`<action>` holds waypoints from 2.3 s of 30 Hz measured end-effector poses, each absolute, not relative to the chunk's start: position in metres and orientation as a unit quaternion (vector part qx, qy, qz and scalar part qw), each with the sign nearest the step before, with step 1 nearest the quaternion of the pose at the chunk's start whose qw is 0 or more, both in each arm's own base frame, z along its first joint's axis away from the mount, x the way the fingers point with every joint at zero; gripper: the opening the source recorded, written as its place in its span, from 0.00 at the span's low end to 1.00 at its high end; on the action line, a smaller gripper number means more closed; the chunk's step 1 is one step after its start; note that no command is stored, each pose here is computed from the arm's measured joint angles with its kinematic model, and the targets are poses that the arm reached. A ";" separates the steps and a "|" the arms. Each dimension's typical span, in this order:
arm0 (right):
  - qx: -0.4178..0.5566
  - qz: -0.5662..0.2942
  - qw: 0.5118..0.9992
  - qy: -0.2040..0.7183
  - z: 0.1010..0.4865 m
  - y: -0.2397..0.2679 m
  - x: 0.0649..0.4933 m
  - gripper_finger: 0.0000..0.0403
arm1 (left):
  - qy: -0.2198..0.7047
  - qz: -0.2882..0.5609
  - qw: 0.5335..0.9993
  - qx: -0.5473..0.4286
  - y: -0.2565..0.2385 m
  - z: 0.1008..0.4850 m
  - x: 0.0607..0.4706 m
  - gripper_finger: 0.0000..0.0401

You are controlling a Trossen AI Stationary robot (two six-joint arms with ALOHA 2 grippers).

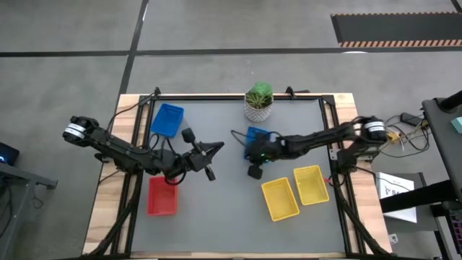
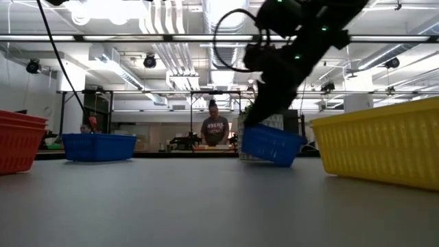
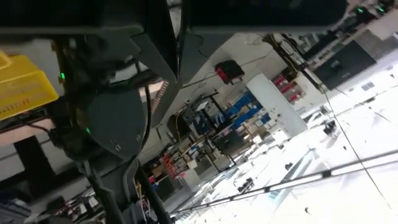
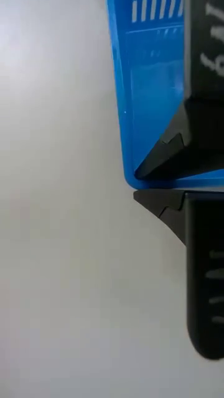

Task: Stack baskets by color
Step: Stack the right blue bin on top of the left blue bin

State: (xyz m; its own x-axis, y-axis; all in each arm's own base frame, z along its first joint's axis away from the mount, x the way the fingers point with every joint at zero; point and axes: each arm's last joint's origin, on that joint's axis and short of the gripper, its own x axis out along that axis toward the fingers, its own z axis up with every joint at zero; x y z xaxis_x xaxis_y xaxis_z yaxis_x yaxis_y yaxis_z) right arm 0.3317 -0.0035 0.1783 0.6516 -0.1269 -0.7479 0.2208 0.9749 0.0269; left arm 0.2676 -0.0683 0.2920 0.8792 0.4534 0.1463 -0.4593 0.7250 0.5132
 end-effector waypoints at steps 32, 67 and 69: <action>0.000 0.026 0.940 0.341 0.223 0.066 0.286 0.40 | 0.015 0.137 0.966 0.217 -0.078 0.273 0.269 0.00; -0.055 0.054 0.994 0.076 0.193 0.034 0.146 0.19 | 0.362 -0.054 0.922 0.125 -0.060 0.234 0.390 0.00; -0.055 0.054 0.994 0.075 0.192 0.034 0.146 0.18 | 0.361 -0.055 0.923 0.125 -0.060 0.234 0.390 0.00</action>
State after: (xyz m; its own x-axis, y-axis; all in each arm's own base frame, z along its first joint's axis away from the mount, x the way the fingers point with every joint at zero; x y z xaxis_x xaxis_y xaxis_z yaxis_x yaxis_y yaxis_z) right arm 0.1455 0.0339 0.1917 0.9830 0.0993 -0.1546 -0.1157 0.9881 -0.1009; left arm 0.3899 -0.0601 0.2344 0.7333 -0.0111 -0.6798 0.1915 0.9628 0.1909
